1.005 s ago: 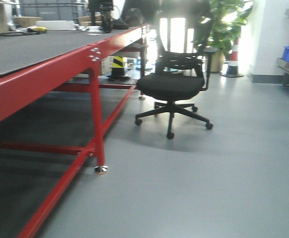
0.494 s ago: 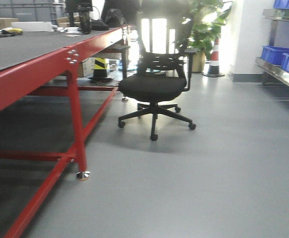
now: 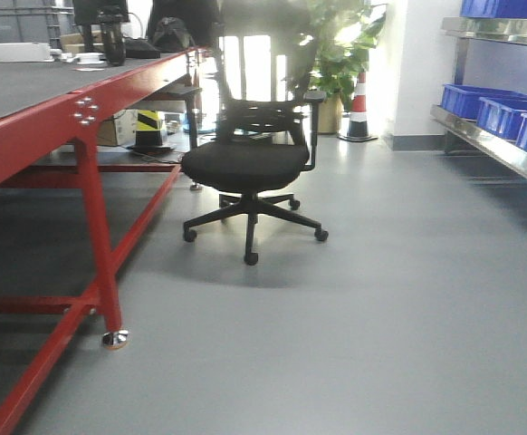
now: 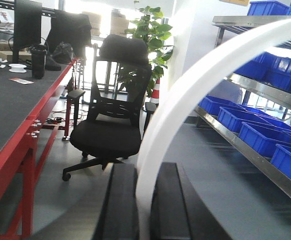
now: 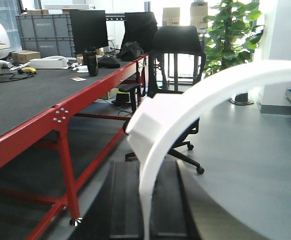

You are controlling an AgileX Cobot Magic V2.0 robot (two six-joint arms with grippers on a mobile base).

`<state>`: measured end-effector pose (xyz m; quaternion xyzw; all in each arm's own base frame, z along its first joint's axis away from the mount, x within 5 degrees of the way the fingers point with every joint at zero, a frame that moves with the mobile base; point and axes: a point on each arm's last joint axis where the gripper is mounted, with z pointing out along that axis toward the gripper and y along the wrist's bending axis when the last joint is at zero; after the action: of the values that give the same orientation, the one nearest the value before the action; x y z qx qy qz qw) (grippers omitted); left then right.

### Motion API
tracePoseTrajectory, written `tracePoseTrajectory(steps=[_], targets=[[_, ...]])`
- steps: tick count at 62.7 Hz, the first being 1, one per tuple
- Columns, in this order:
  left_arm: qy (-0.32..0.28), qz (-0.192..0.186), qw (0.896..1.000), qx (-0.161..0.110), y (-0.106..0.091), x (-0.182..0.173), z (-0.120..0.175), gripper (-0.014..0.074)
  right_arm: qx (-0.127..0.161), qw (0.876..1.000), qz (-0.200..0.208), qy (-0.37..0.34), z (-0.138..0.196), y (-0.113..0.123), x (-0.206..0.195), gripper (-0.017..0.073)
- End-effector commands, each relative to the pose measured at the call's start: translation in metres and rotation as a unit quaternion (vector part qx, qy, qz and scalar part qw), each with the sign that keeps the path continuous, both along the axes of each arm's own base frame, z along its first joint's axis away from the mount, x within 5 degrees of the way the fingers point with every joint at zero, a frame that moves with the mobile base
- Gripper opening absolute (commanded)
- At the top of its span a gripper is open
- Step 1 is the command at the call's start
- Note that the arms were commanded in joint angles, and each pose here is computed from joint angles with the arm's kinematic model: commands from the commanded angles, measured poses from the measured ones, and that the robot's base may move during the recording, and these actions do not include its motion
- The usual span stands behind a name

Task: Grab PVC pipe and place in blue bin
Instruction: 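Drive the base away from the table carrying the pipe in both grippers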

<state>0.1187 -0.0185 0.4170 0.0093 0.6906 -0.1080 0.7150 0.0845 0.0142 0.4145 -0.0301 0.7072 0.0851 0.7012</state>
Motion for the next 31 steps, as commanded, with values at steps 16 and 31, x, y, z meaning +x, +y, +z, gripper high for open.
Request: tracePoseTrajectory(steps=[16,31], targets=[[-0.017,-0.002,1.0,-0.002,-0.0002,-0.0018,0.0032,-0.0111,-0.003,1.0,-0.001,-0.013,0.0027,-0.0002,-0.0007,-0.0168],[-0.017,-0.002,1.0,-0.002,-0.0002,-0.0018,0.0032,-0.0111,-0.003,1.0,-0.001,-0.013,0.0027,-0.0002,-0.0007,-0.0168]])
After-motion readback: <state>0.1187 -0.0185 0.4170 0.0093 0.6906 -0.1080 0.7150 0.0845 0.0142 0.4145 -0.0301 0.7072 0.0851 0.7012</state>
